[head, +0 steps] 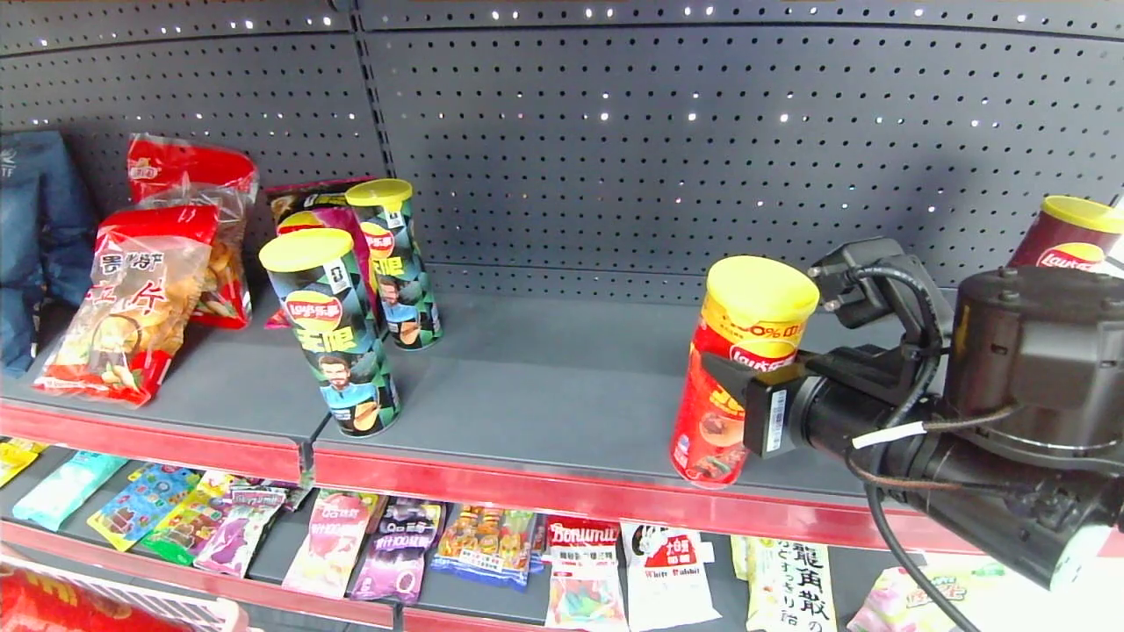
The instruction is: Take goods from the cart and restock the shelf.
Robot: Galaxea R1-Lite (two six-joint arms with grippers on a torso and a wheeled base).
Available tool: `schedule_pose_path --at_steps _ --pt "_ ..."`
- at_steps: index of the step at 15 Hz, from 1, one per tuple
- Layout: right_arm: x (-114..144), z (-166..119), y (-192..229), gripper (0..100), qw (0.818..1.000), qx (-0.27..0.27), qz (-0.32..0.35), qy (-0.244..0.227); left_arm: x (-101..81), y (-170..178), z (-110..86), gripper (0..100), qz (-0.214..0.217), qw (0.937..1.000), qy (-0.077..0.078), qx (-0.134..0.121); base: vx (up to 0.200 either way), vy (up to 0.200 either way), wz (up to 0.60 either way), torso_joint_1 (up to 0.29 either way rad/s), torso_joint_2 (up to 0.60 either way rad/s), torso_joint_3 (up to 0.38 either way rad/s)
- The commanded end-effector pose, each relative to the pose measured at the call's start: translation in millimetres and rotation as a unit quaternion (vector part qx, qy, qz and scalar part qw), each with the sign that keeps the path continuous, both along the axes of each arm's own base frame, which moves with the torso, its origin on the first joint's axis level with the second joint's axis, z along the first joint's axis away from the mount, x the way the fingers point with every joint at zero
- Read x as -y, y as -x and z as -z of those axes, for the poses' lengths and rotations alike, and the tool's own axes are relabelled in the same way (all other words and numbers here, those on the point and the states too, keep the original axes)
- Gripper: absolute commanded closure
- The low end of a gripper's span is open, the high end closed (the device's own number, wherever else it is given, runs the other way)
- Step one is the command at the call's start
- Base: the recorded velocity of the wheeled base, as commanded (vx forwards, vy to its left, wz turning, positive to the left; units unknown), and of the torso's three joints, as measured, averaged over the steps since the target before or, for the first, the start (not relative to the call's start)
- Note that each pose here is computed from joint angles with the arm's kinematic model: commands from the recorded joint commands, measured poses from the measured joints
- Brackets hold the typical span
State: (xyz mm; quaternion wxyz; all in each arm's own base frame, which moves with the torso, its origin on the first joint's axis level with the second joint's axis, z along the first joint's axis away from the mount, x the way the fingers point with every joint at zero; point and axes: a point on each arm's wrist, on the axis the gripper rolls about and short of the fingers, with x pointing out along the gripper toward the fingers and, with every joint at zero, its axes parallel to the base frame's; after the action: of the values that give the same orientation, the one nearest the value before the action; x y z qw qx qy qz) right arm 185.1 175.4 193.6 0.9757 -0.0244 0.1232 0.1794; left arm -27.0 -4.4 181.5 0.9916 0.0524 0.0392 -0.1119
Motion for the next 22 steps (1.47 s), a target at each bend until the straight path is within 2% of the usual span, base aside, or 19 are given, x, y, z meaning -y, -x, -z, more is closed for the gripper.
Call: schedule_pose_path --at_steps 1,3,4,11,16,19,22 --pt "0 2 0 100 1.0 -0.003 -0.001 0.003 0.0 0 0.0 100 0.0 1.0 0.0 0.0 0.0 0.0 0.0 0.0 0.0 0.0" --pt "0 2 0 100 1.0 -0.003 -0.001 0.003 0.0 0 0.0 100 0.0 1.0 0.0 0.001 0.0 0.0 0.0 0.0 0.0 0.0" --pt "0 2 0 0 1.0 -0.003 -0.001 0.003 0.0 0 0.0 100 0.0 1.0 0.0 0.001 0.0 0.0 0.0 0.0 0.0 0.0" --pt "5 0 9 0 1.0 0.001 -0.006 -0.002 0.0 0 -0.5 100 0.0 1.0 -0.001 -0.001 0.0 0.0 0.0 0.0 0.0 0.0" --pt "36 1 41 0 1.0 0.009 -0.01 -0.01 0.1 -2 -0.3 100 0.001 1.0 -0.001 -0.005 0.0 0.0 0.0 0.0 0.0 0.0" --pt "60 5 69 0 0.999 0.021 -0.019 -0.021 0.1 -7 -1.9 100 0.0 0.9998 -0.004 -0.017 0.0 0.0 0.0 0.0 0.0 0.0" --pt "90 13 88 0 0.999 0.045 -0.009 -0.002 0.1 -8 -1.6 100 0.001 0.9998 -0.005 -0.021 0.0 0.0 0.0 0.0 0.0 0.0"
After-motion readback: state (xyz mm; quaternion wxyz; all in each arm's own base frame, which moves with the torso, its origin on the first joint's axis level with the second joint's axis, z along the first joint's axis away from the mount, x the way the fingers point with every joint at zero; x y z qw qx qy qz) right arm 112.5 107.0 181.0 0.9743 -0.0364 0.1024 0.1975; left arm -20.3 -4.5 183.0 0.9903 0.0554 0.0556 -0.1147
